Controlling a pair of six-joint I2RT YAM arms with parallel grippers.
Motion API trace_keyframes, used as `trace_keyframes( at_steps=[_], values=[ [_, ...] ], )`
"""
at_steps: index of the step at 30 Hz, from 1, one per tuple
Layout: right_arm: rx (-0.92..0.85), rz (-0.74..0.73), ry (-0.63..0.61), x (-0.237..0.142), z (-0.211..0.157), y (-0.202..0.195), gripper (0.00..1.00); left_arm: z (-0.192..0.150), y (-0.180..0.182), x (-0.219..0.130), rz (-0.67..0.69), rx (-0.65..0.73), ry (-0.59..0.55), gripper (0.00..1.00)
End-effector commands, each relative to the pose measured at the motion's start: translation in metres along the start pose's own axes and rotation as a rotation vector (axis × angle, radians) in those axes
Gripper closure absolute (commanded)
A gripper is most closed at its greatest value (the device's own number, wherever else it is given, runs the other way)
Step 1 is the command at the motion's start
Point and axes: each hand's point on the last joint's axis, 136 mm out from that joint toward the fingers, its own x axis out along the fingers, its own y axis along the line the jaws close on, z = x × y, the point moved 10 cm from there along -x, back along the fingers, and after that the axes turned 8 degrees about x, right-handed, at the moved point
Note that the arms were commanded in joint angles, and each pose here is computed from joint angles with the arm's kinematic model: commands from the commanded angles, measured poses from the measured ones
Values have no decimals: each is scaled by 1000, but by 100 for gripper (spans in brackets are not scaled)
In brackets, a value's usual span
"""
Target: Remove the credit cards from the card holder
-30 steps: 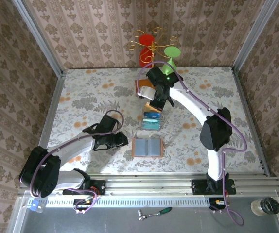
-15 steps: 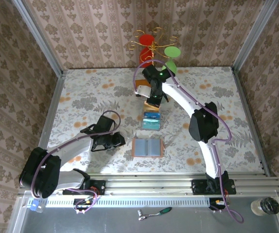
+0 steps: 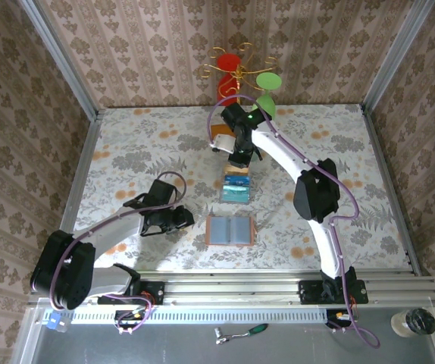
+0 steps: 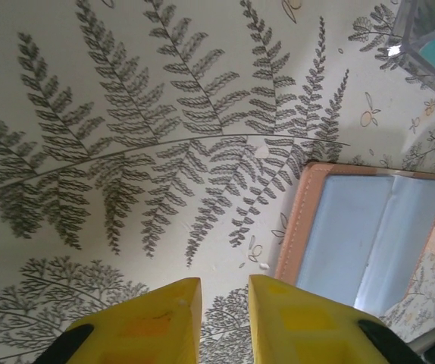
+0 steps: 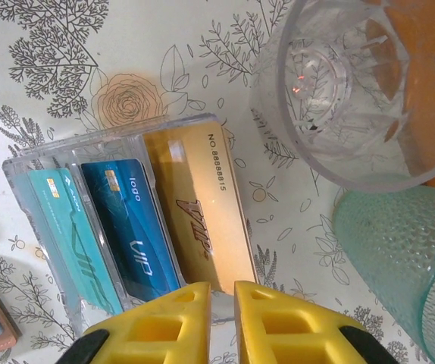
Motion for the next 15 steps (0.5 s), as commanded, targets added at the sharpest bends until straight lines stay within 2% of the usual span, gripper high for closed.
trace_keyframes(
  at_steps=[1, 4, 9, 15],
  values=[
    [67, -75, -55, -33, -10, -2, 79, 4, 5, -9, 68, 37, -14, 74],
    [126, -97, -96, -38, -23, 4, 72, 9, 9, -17, 131, 65, -52, 67],
    [241, -160, -168, -43, -53, 15, 61, 27, 18, -32, 223, 96, -117, 45],
    [412, -260, -203, -40, -103, 26, 43, 47, 24, -47, 338, 172, -193, 24]
  ],
)
